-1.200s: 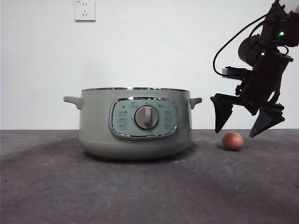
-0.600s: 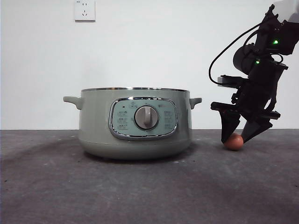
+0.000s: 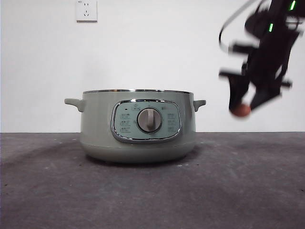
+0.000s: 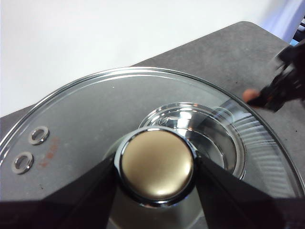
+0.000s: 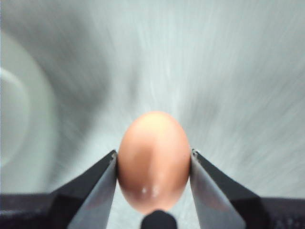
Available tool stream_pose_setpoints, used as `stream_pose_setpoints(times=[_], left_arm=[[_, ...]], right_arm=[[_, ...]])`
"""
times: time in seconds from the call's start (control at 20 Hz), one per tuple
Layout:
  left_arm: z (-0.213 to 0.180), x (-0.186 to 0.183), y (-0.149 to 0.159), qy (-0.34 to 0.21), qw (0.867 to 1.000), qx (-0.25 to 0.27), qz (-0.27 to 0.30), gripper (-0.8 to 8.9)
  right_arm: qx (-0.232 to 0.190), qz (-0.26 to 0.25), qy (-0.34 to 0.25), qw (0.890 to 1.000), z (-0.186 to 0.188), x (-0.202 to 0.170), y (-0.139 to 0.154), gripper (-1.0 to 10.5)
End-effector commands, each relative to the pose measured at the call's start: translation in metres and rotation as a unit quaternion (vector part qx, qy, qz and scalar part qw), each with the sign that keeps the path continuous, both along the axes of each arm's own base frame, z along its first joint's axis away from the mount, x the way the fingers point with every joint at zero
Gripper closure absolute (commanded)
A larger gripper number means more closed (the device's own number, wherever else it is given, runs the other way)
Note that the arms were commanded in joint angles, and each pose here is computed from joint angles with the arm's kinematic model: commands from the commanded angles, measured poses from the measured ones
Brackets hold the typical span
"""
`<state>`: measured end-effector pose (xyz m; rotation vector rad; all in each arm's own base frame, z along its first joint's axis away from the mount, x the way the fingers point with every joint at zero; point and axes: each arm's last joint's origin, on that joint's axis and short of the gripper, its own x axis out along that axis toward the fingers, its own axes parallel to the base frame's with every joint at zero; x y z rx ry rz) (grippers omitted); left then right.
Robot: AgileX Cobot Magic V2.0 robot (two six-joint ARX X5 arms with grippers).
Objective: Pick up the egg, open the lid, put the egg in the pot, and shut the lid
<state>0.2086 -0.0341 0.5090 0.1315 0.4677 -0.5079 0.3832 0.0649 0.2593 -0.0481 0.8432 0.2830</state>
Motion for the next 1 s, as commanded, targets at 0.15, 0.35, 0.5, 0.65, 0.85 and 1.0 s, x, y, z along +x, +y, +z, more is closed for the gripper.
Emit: stream_pose_setpoints(times=[0.15, 0.35, 0.5, 0.65, 0.85, 1.0], left_arm=[[0.008, -0.004, -0.001, -0.035, 0.999, -0.002, -0.010, 8.20], [0.009, -0.008, 0.000, -0.035, 0.999, -0.002, -0.010, 8.20], [0.011, -0.015, 0.001, -0.035, 0.999, -0.001, -0.010, 8.20], [0.014, -0.026, 0.002, -0.044, 0.999, -0.002, -0.009, 8.20], [0.016, -0.032, 0.003, -0.050, 0.999, -0.003, -0.009, 8.20], [0.017, -0.034, 0.003, -0.049, 0.999, -0.003, -0.009, 8.20]], right_arm=[[0.026, 0.043, -0.076, 0.996, 0.069, -0.018, 0.025, 9.6], [0.043, 0.126, -0.124, 0.983, 0.108, -0.025, 0.084, 9.6], [0.047, 0.173, -0.129, 0.975, 0.107, -0.019, 0.127, 9.6], [0.042, 0.202, -0.102, 0.973, 0.081, -0.004, 0.163, 9.6], [0.028, 0.220, -0.059, 0.973, 0.044, 0.010, 0.190, 9.6], [0.012, 0.227, -0.019, 0.974, 0.006, 0.018, 0.205, 9.6]])
